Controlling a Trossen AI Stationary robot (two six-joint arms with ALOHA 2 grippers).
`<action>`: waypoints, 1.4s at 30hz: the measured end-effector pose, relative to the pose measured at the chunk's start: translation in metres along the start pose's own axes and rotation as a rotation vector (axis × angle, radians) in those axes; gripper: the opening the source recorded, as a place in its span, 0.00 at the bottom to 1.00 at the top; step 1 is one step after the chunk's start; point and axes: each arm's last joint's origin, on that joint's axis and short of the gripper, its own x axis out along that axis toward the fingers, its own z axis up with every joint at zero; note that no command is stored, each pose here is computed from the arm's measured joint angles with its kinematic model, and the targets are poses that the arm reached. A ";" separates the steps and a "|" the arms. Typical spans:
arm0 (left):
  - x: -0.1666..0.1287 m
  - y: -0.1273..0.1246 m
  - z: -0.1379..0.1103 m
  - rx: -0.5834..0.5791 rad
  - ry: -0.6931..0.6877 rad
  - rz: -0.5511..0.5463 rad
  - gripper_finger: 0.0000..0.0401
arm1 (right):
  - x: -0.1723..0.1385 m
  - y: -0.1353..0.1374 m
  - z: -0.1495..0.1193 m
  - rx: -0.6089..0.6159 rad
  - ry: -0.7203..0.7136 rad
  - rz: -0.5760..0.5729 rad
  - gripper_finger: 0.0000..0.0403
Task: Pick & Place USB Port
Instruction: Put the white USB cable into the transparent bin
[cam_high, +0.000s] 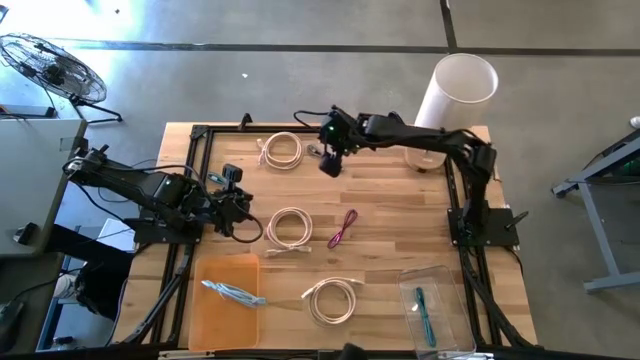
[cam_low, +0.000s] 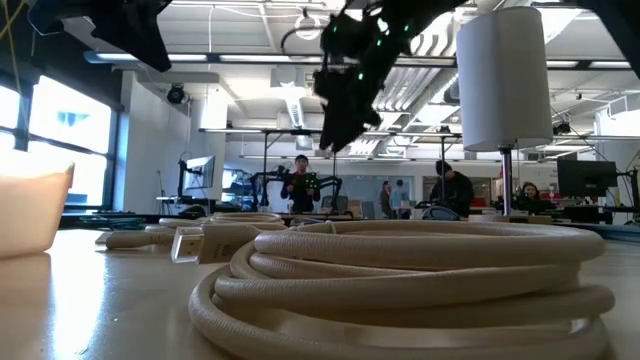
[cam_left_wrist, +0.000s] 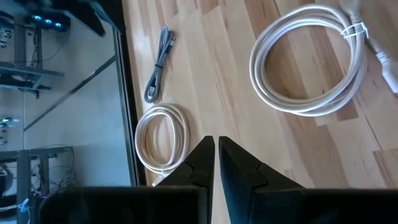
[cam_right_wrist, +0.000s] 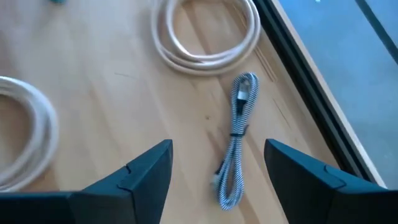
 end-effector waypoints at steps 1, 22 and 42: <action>0.000 0.000 0.000 0.000 0.000 0.001 0.05 | 0.008 -0.003 -0.001 0.003 0.007 -0.006 0.61; 0.000 0.000 0.000 0.001 0.002 0.003 0.05 | 0.075 -0.020 -0.032 0.039 0.230 -0.030 0.61; 0.000 0.000 0.000 0.007 0.001 0.005 0.05 | 0.117 -0.029 -0.060 0.060 0.403 -0.014 0.56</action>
